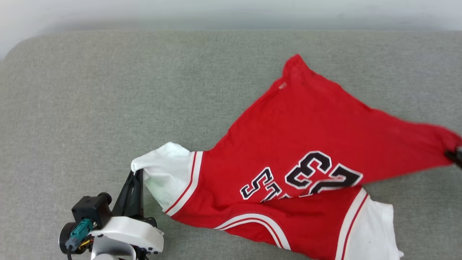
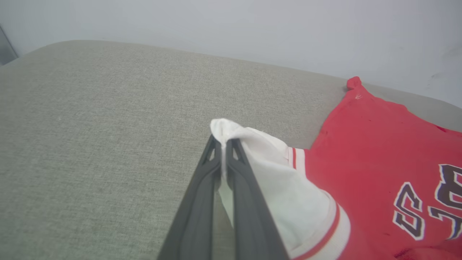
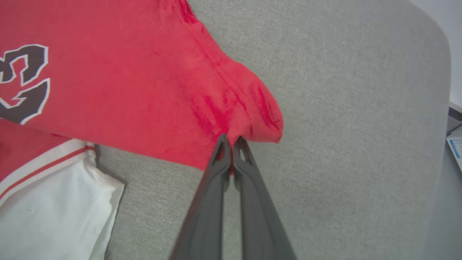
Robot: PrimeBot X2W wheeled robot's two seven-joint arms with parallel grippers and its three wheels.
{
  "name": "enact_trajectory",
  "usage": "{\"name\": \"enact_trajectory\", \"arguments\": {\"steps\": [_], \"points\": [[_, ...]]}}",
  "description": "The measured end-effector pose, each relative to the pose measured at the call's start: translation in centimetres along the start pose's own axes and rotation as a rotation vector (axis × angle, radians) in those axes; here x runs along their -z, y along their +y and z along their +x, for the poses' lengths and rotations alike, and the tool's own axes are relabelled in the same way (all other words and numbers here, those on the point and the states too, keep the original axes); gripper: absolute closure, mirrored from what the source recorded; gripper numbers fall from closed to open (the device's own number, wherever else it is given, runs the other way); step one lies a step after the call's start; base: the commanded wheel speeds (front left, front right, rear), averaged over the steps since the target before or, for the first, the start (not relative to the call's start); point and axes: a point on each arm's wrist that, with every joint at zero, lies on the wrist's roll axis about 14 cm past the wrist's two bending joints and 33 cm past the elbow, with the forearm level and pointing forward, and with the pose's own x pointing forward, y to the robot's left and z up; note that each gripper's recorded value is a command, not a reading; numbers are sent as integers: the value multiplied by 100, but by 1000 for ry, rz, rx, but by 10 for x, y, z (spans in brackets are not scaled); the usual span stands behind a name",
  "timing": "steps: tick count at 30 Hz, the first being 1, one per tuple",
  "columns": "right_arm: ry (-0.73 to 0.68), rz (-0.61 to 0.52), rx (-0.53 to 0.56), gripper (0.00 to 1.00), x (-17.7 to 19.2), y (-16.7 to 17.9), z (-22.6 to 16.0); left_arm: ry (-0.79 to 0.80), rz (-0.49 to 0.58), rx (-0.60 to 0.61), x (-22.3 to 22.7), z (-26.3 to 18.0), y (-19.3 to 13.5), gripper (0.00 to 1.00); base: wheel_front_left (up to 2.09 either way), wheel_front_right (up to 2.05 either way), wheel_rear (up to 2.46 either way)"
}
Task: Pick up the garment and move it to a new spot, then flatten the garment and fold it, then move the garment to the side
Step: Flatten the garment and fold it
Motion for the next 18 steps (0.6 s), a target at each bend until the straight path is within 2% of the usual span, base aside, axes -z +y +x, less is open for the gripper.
{"name": "enact_trajectory", "arguments": {"steps": [9, 14, 18], "points": [[74, 182, -5, 100, 86, 20, -36, -8, 8, 24, -6, -4, -6, 100, 0, 0, 0], [181, 275, -23, 100, 139, 46, -42, -3, 7, 30, -4, -3, -8, 100, 0, 0, 0], [226, 323, -26, 100, 161, 59, -42, 5, 8, 31, -2, -3, -8, 100, 0, 0, 0]]}}
